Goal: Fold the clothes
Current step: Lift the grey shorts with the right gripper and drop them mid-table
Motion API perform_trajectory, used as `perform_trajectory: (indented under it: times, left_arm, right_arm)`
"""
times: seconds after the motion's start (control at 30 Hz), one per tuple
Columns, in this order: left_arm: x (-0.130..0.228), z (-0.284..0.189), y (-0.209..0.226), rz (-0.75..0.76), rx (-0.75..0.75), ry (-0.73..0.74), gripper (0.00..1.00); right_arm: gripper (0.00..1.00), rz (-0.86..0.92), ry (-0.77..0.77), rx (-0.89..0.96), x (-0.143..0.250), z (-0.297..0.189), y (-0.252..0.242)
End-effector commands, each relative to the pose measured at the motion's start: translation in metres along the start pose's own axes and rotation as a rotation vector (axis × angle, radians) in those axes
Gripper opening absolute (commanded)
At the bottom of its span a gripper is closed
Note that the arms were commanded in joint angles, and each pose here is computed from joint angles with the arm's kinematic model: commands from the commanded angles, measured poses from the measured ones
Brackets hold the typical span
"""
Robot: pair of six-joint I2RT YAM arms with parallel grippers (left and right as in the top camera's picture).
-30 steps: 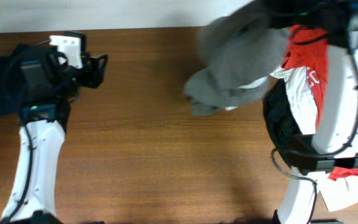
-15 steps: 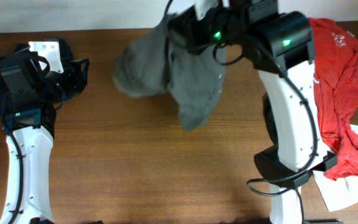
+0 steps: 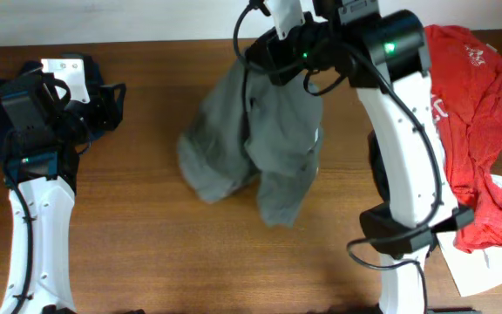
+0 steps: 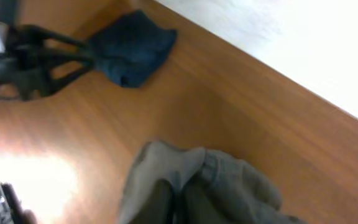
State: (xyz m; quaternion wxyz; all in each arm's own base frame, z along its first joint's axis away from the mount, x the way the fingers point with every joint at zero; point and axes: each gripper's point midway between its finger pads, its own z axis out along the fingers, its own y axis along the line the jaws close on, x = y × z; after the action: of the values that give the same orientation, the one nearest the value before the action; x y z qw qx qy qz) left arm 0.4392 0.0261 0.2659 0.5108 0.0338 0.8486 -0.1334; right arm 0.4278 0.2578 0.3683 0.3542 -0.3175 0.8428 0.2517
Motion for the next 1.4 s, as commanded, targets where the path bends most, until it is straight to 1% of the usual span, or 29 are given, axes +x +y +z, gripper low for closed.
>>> perform_trajectory:
  times: [0.0,0.07,0.1,0.2,0.27,0.37,0.47,0.6,0.67,0.7,0.87,1.0,1.13,1.17,1.2,1.37]
  left_arm:
    - [-0.008,-0.006,-0.002,0.005,-0.003,-0.015,0.51]
    - [-0.005,-0.005,-0.001,-0.001,-0.003,-0.003,0.51]
    - [-0.002,-0.003,-0.001,-0.006,-0.003,0.006,0.51]
    - [0.007,0.003,0.001,-0.02,0.0,0.039,0.51]
    - [0.014,0.008,-0.002,-0.029,0.009,0.065,0.5]
    - [0.029,0.02,-0.014,-0.025,0.045,0.12,0.5]
    - [0.05,0.034,-0.034,0.031,0.097,0.191,0.48]
    - [0.078,0.048,-0.064,0.06,0.166,0.29,0.47]
    - [0.094,0.056,-0.075,0.06,0.194,0.345,0.46]
    - [0.112,0.066,-0.08,0.054,0.207,0.397,0.45]
    - [0.156,0.097,-0.073,0.019,0.218,0.502,0.44]
    - [0.171,0.113,-0.077,-0.001,0.272,0.512,0.44]
    - [0.183,0.129,-0.088,0.017,0.307,0.513,0.46]
    - [0.188,0.137,-0.093,0.029,0.318,0.511,0.5]
    - [0.191,0.141,-0.095,0.034,0.324,0.507,0.52]
    - [0.2,0.154,-0.104,0.043,0.347,0.5,0.53]
  right_arm:
    - [0.86,0.035,0.064,0.059,0.022,0.032,-0.053]
    - [0.91,0.08,0.046,0.071,0.023,0.03,-0.075]
    - [0.92,0.102,0.026,0.068,0.022,0.024,-0.085]
    - [0.92,0.154,-0.032,0.028,0.018,-0.003,-0.104]
    - [0.9,0.199,-0.024,0.028,0.026,-0.016,-0.114]
    - [0.89,0.264,0.051,0.05,0.053,-0.03,-0.127]
    - [0.87,0.31,0.158,0.099,0.083,-0.04,-0.136]
    - [0.87,0.357,0.298,0.146,0.117,-0.049,-0.135]
    - [0.85,0.36,0.312,0.142,0.119,-0.048,-0.133]
    - [0.85,0.358,0.314,0.14,0.119,-0.047,-0.132]
    - [0.85,0.355,0.314,0.14,0.119,-0.047,-0.132]
    - [0.85,0.329,0.319,0.143,0.12,-0.047,-0.133]
    - [0.85,0.327,0.318,0.143,0.12,-0.047,-0.134]
    - [0.85,0.312,0.316,0.141,0.119,-0.047,-0.134]
    - [0.85,0.303,0.316,0.14,0.119,-0.047,-0.134]
    - [0.85,0.302,0.313,0.141,0.119,-0.046,-0.135]
